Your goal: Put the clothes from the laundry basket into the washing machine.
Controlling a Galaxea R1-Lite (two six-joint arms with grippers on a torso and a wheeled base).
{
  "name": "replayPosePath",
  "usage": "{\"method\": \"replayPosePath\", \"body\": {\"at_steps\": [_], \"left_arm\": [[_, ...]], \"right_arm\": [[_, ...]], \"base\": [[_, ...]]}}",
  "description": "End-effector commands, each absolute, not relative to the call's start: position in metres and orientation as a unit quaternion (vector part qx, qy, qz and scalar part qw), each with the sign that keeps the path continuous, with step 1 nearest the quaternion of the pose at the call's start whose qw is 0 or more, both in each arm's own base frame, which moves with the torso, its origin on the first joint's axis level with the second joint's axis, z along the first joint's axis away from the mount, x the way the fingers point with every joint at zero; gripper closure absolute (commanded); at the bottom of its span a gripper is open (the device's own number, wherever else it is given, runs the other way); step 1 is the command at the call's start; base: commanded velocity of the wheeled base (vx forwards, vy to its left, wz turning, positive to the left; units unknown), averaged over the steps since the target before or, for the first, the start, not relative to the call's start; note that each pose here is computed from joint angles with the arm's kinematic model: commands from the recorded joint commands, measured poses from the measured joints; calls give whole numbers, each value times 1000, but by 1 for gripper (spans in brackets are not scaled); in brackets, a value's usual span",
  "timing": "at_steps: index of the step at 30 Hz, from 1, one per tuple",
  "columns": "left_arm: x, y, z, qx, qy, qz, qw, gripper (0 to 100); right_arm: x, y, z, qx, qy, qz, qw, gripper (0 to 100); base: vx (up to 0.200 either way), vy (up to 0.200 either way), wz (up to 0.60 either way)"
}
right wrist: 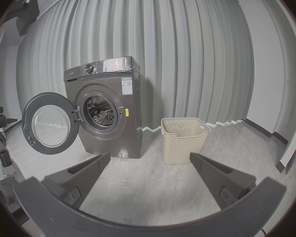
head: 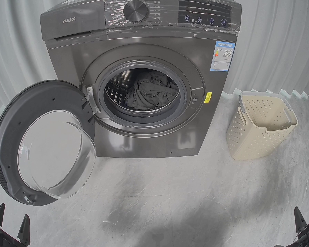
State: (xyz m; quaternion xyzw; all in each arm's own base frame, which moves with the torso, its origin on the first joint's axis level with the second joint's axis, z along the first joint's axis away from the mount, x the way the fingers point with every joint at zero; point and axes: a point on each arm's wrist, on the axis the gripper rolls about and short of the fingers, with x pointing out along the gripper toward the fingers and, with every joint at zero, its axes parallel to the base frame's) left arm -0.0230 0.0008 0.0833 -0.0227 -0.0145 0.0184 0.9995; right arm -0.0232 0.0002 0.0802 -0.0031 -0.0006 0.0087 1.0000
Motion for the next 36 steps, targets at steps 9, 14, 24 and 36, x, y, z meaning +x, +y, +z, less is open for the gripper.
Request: {"method": "replayPosePath", "body": {"at_steps": [9, 14, 24, 36], "left_arm": [[-23, 1, 78, -25, -12, 20, 999, 0], [-23, 1, 78, -27, -13, 19, 999, 0], [-23, 1, 78, -28, -12, 17, 999, 0], [-23, 1, 78, -26, -13, 18, 999, 0]], "right_arm": [[-23, 0, 75, -3, 2, 9, 1000, 0], [-23, 0, 75, -3, 2, 9, 1000, 0], [-23, 0, 75, -3, 2, 9, 1000, 0], [-23, 0, 75, -2, 2, 9, 1000, 0]], "base": [[-22, 44, 0], [0, 200, 0], [0, 200, 0], [-33, 67, 0]]}}
